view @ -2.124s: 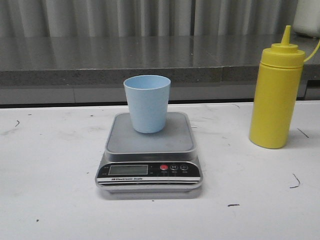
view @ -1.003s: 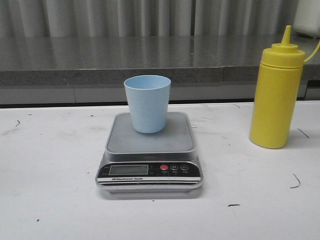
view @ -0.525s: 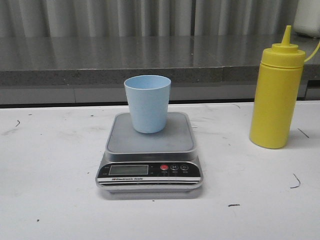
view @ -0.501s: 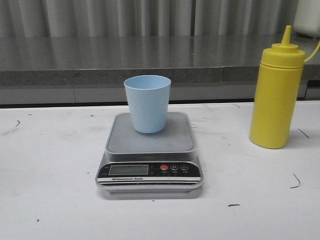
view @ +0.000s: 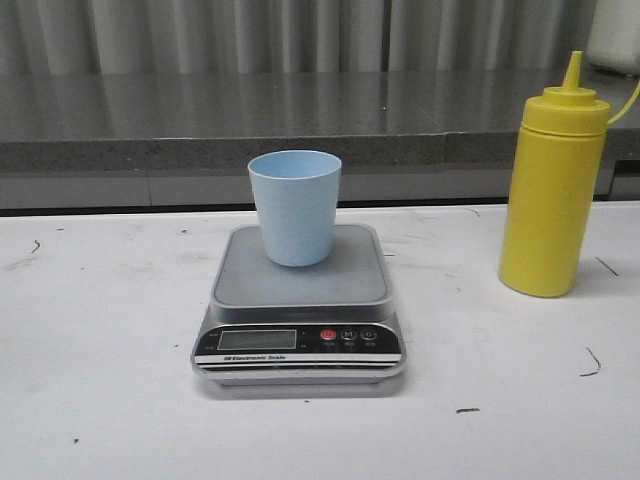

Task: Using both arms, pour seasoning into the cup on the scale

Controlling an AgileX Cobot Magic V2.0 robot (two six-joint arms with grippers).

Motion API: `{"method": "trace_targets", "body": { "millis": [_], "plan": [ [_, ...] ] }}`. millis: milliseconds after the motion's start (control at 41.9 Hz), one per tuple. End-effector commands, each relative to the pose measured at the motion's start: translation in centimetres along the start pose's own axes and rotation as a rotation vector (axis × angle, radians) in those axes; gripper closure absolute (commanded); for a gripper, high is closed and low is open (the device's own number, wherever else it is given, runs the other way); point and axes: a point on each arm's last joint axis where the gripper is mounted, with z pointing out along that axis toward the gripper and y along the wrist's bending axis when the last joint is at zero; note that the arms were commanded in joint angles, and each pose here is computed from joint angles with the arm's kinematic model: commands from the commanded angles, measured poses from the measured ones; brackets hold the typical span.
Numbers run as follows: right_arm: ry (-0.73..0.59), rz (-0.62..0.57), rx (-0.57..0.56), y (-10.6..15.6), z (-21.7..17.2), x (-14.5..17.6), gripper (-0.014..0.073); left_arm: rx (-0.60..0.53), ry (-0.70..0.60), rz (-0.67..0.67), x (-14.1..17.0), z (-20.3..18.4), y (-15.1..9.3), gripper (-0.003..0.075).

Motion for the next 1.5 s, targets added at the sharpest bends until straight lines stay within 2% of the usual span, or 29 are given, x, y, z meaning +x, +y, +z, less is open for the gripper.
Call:
{"method": "trace_targets", "body": {
  "millis": [0,382,621,1480],
  "plan": [
    [-0.138,-0.005,-0.002,0.04,-0.26,-1.34,0.0712,-0.005,-0.076,-0.006,-0.03,-0.07,0.08,0.0740],
    [-0.151,-0.006,-0.003,0.05,-0.27,-1.46,0.0712,-0.005,-0.076,-0.006,-0.03,-0.07,0.08,0.0740],
    [-0.131,0.044,-0.008,0.06,-0.24,-1.26,0.0712,-0.005,-0.076,-0.006,-0.03,-0.07,0.08,0.0740],
    [-0.134,0.042,-0.008,0.06,-0.24,-1.29,0.0712,-0.022,-0.077,-0.005,-0.04,-0.07,0.18,0.0740]
  ]
}}
